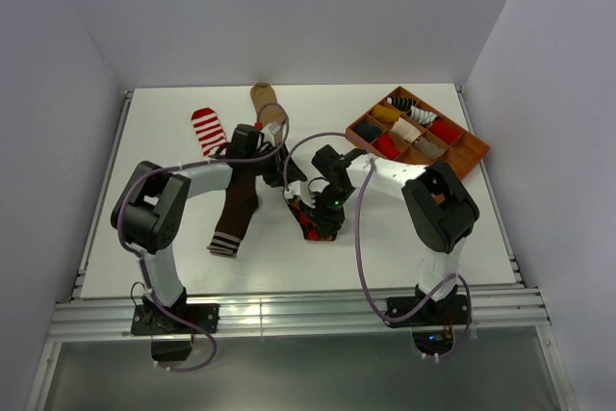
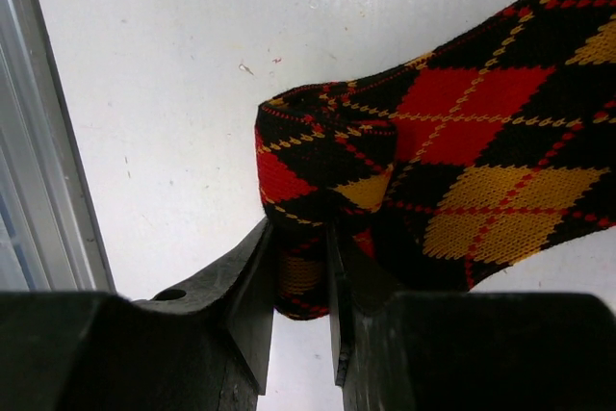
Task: Roll the socks
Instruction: Roll the sock at the center of the board.
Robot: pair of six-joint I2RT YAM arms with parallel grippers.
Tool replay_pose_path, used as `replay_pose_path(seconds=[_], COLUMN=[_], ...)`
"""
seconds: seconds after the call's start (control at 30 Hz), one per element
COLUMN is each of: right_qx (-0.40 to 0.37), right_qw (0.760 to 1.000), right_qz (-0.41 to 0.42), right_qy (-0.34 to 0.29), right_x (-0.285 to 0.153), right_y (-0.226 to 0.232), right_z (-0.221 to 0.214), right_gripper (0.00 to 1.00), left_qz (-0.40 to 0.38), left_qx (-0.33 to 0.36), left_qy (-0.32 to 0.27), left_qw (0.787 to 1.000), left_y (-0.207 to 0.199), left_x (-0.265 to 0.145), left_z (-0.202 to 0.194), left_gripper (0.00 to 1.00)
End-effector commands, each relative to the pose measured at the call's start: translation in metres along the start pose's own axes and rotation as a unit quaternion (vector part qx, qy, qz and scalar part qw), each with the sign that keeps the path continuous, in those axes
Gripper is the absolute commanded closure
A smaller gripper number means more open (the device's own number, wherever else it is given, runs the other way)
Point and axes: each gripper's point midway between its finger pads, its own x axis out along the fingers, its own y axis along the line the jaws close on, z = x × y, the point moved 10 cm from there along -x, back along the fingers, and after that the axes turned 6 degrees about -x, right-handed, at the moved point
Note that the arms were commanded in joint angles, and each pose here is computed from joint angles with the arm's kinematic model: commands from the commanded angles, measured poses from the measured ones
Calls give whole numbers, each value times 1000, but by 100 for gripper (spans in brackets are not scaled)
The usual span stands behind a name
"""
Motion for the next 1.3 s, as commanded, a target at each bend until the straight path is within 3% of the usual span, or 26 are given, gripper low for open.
replay_pose_path(seconds=[0.0,0.2,0.43,0.63,0.87,1.27], right_qx=[51,62,99,142,177,219], right_qw=[997,996,990,982,970,957], right_qz=[14,26,77,109,155,184], right_qy=[64,61,66,59,63,53], right_x=[15,11,11,7,10,10], right_y=[7,4,-13,-31,-41,-57], right_z=[-27,-25,-23,-20,-24,-30], right_gripper=[72,72,72,71,71,71], left_qz=[0,46,0,13,18,43], left_qx=[8,-31,19,131,252,329], left_qy=[-73,-124,-173,-133,-92,-50], left_qw=[997,991,985,982,963,942], left_y=[-11,13,16,0,-26,-23], left_x=[-22,-47,-77,-63,-28,6], left_z=[14,-8,-51,-84,-104,-113], left_gripper=[55,64,64,52,43,39])
